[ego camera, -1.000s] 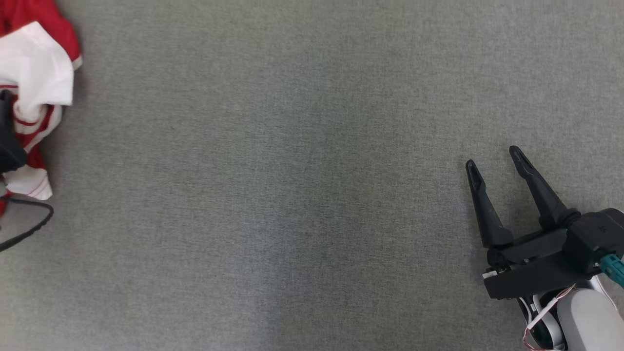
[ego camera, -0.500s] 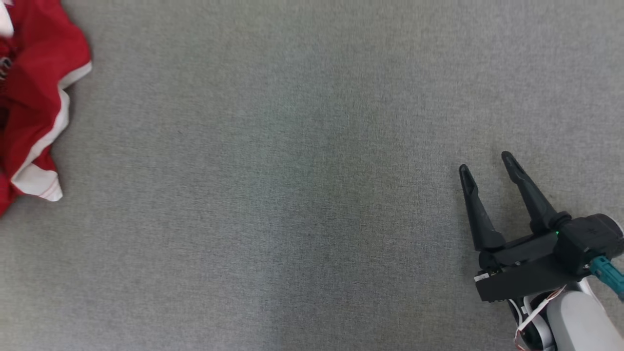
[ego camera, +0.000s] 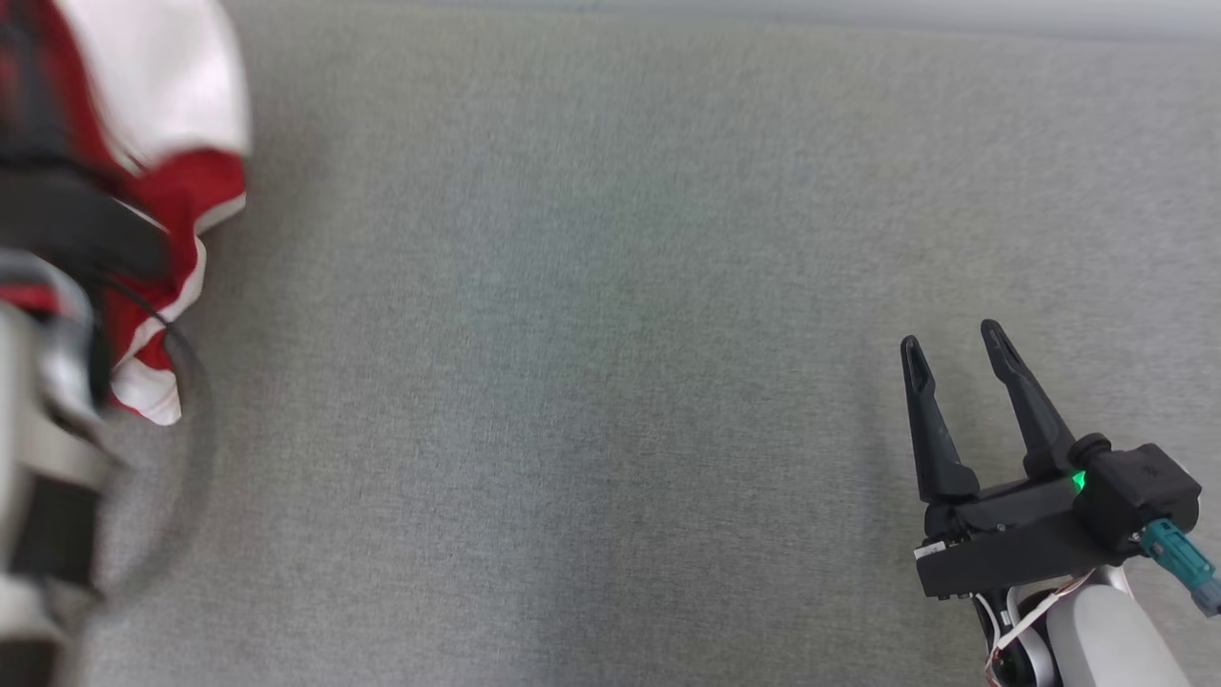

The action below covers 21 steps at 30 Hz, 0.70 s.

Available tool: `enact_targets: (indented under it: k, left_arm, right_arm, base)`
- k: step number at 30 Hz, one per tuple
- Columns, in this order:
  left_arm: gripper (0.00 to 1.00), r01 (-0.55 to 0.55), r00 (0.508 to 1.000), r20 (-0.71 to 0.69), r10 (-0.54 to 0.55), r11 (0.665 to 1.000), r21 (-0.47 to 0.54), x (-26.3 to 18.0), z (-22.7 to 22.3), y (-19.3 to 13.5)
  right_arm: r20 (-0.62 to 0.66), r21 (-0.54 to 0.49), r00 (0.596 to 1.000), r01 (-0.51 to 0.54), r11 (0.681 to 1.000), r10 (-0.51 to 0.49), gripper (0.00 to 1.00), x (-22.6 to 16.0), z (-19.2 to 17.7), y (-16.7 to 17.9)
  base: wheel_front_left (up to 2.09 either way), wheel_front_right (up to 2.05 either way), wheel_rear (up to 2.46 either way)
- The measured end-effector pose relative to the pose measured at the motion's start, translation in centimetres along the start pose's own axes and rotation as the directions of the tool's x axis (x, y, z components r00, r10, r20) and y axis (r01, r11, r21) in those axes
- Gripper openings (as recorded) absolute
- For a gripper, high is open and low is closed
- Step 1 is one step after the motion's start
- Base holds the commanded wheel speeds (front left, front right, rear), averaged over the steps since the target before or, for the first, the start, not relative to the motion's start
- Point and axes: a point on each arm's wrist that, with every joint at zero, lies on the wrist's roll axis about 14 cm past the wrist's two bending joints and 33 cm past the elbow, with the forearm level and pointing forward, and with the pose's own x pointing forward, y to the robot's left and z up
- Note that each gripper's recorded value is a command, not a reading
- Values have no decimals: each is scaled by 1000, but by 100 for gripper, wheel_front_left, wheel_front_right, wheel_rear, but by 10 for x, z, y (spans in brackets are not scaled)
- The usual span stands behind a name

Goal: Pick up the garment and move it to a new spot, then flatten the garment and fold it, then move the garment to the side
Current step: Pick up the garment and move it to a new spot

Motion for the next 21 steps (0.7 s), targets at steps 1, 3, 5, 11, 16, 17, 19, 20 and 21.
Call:
enact_targets:
  k: [1, 3, 5, 11, 16, 17, 19, 20, 21]
  left_arm:
    - [0, 30, 1000, -6, -30, 1000, -11, -9, 0, -13]
    - [0, 87, 996, -21, -88, 995, -50, -28, -1, -41]
    - [0, 139, 989, -40, -143, 987, -86, -45, -3, -67]
    - [0, 290, 951, -45, -305, 934, -207, -86, -2, -144]
    - [0, 401, 902, -31, -431, 862, -311, -105, -1, -205]
    - [0, 432, 886, -24, -464, 842, -324, -109, -1, -218]
    - [0, 493, 848, -10, -530, 796, -351, -117, -1, -248]
    - [0, 524, 827, 0, -563, 770, -364, -120, 0, -262]
    - [0, 550, 808, 10, -589, 748, -371, -122, 1, -275]
  right_arm:
    - [9, -1, 1000, 7, 1000, -7, 100, -1, 4, -1]
    - [20, -6, 1000, 22, 1000, -22, 100, -5, 9, -1]
    - [27, -8, 999, 41, 999, -41, 100, -10, 13, -4]
    - [46, -28, 992, 119, 993, -118, 100, -25, 24, -23]
    - [62, -41, 979, 197, 979, -195, 100, -39, 31, -44]
    - [66, -42, 975, 213, 976, -210, 100, -42, 32, -48]
    - [66, -46, 968, 245, 968, -242, 100, -48, 33, -56]
    - [65, -46, 964, 260, 965, -257, 100, -52, 33, -59]
    - [64, -48, 960, 275, 960, -272, 100, -55, 33, -64]
  base:
    - [0, 0, 0]
    - [0, 0, 0]
    - [0, 0, 0]
    - [0, 0, 0]
    - [0, 0, 0]
    - [0, 0, 0]
    - [0, 0, 0]
    - [0, 0, 0]
    - [0, 0, 0]
